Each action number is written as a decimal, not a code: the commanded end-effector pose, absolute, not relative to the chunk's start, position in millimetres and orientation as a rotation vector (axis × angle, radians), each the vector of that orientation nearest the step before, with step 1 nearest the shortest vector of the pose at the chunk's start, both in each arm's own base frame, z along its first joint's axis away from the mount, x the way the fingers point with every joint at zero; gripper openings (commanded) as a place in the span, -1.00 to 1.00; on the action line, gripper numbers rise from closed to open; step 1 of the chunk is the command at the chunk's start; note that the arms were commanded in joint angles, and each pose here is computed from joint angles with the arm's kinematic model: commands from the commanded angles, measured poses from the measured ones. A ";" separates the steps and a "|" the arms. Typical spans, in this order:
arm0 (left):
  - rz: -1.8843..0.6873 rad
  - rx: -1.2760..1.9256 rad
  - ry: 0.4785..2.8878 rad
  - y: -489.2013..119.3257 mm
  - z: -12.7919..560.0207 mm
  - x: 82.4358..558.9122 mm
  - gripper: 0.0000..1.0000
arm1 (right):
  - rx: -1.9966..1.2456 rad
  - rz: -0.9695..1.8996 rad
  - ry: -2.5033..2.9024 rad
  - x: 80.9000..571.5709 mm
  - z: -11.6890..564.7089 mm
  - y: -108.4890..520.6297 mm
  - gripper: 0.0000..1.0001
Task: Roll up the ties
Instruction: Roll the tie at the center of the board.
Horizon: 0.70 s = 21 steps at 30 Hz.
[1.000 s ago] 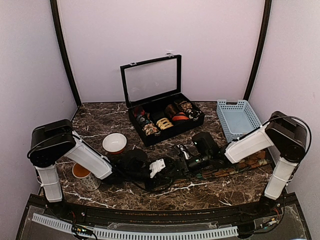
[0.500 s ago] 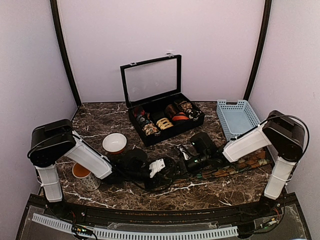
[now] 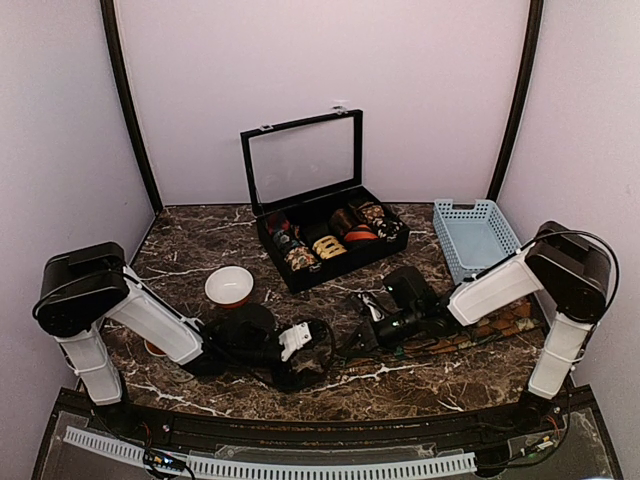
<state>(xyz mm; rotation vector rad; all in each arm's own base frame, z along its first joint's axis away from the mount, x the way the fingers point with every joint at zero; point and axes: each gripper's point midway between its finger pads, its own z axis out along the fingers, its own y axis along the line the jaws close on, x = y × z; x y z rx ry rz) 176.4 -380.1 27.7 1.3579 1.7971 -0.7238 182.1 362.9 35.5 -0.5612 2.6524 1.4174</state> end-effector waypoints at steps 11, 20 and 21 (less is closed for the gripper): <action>-0.862 1.252 1.730 -424.4 17.8 184.3 0.48 | -0.503 1.249 2.790 169.9 2.9 321.1 -1.00; -0.786 1.265 1.773 -415.0 -0.4 188.1 -0.06 | -0.488 1.217 2.795 170.2 -1.8 312.4 -1.00; -0.748 1.283 1.772 -410.8 0.0 189.2 -0.14 | -0.488 1.230 2.784 170.9 0.9 314.3 -1.00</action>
